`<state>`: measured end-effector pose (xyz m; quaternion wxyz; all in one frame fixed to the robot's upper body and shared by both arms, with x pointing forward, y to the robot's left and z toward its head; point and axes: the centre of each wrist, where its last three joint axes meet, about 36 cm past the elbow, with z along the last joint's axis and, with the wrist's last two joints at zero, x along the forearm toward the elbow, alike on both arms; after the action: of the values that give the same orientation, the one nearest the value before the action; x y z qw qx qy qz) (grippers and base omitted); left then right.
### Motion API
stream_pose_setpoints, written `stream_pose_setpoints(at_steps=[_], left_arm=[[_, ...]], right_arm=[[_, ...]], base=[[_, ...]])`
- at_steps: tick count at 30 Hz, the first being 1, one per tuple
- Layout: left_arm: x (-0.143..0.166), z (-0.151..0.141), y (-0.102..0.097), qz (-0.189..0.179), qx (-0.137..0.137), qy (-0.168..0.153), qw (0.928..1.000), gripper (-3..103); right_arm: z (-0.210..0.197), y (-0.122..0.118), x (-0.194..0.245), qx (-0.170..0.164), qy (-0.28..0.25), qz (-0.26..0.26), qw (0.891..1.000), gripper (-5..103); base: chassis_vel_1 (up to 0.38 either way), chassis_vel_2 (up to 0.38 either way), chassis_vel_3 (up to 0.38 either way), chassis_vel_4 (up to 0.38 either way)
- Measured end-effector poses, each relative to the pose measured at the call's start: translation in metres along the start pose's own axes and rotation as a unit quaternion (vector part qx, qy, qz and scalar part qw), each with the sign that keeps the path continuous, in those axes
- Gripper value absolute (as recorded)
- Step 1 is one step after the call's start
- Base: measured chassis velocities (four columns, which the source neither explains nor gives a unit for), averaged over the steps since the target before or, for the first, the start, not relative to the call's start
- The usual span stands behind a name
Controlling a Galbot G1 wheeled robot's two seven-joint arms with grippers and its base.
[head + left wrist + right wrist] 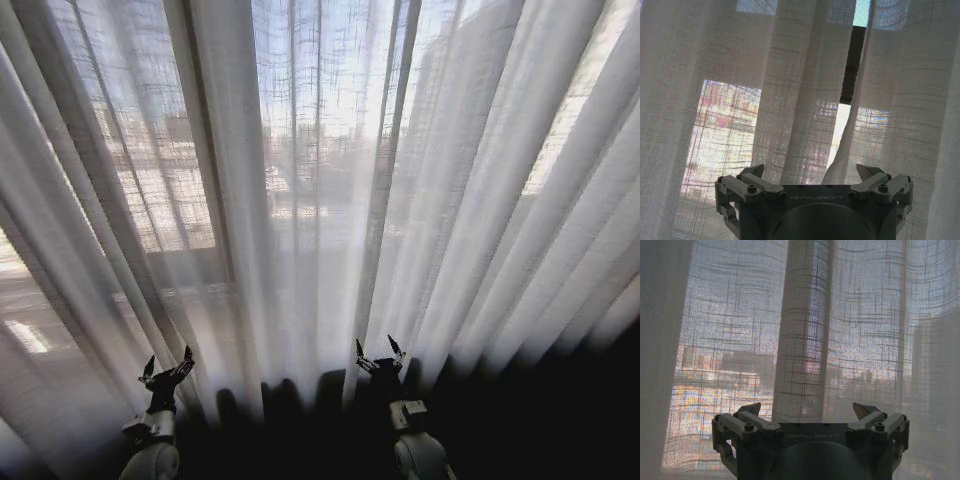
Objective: Open the curtains by pulling them apart, changing their state from closed to fully open.
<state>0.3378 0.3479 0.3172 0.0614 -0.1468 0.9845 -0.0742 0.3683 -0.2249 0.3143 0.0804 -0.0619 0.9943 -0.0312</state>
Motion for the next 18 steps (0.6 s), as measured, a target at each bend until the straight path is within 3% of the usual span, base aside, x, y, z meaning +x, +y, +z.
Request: stream_pose_setpoints(at_steps=[5,13,18], left_arm=[[0.000,0.000,0.000,0.000,0.000,0.000,1.0000,100],[0.000,0.000,0.000,0.000,0.000,0.000,1.0000,100],[0.000,0.000,0.000,0.000,0.000,0.000,1.0000,100]], right_arm=[[0.002,0.016,-0.042,0.003,-0.007,-0.011,1.000,100],[0.014,0.037,-0.061,-0.007,0.004,-0.015,1.000,100],[0.018,0.037,-0.083,-0.002,0.000,-0.015,1.000,100]], base=[[-0.017,0.039,0.015,-0.009],[0.026,-0.037,-0.039,0.034],[0.004,0.030,0.017,-0.007]])
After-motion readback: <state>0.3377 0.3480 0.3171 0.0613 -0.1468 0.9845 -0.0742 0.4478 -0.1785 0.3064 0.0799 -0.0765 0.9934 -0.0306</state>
